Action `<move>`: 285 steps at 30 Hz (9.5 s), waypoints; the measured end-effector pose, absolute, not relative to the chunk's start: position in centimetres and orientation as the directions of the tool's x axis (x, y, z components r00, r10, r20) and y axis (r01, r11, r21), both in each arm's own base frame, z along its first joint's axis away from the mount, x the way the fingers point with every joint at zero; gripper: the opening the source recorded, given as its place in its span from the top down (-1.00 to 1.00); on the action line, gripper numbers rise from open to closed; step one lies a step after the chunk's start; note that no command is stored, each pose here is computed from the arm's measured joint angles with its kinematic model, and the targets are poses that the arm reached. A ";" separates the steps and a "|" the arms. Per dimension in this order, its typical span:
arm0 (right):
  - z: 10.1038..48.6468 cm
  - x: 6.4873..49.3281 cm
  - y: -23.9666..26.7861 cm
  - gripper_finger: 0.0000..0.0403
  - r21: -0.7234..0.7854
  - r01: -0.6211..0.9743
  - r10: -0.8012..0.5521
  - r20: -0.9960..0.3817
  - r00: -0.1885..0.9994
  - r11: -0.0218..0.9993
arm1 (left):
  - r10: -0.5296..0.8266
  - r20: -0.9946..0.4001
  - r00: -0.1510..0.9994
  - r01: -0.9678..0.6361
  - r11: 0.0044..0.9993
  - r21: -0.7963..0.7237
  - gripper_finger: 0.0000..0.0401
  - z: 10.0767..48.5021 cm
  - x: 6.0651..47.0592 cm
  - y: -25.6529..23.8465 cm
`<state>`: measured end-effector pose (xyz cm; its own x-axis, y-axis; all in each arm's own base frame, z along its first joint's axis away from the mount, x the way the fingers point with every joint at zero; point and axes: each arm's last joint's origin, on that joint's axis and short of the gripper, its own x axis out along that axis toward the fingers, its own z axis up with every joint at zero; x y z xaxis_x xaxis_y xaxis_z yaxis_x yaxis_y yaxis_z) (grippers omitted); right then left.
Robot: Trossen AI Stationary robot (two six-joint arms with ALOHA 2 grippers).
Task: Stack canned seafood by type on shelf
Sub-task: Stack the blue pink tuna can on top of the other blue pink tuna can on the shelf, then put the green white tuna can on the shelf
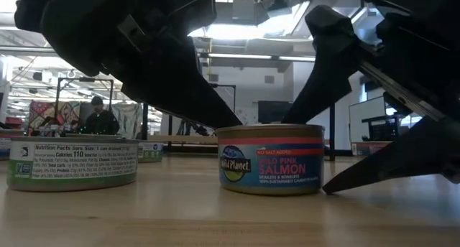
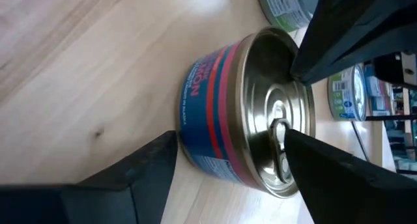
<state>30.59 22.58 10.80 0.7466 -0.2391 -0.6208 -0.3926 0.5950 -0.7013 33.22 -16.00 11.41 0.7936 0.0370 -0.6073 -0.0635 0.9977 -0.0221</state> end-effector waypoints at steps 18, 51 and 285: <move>10.9 31.5 21.8 -0.40 -0.753 -0.415 -0.282 -0.603 0.746 0.511 | 0.006 -0.513 0.858 -0.070 0.992 -0.106 0.99 9.8 31.3 -15.1; 16.8 30.5 20.5 0.03 -0.722 -0.180 -0.348 -0.517 0.782 0.668 | 0.060 -0.519 0.852 -0.070 0.998 -0.001 0.99 15.3 28.9 -13.8; 15.8 30.2 9.6 -0.33 -0.213 0.033 -0.171 -0.669 0.723 0.977 | 0.034 -0.870 0.493 0.064 0.995 0.075 0.84 14.7 34.8 -3.3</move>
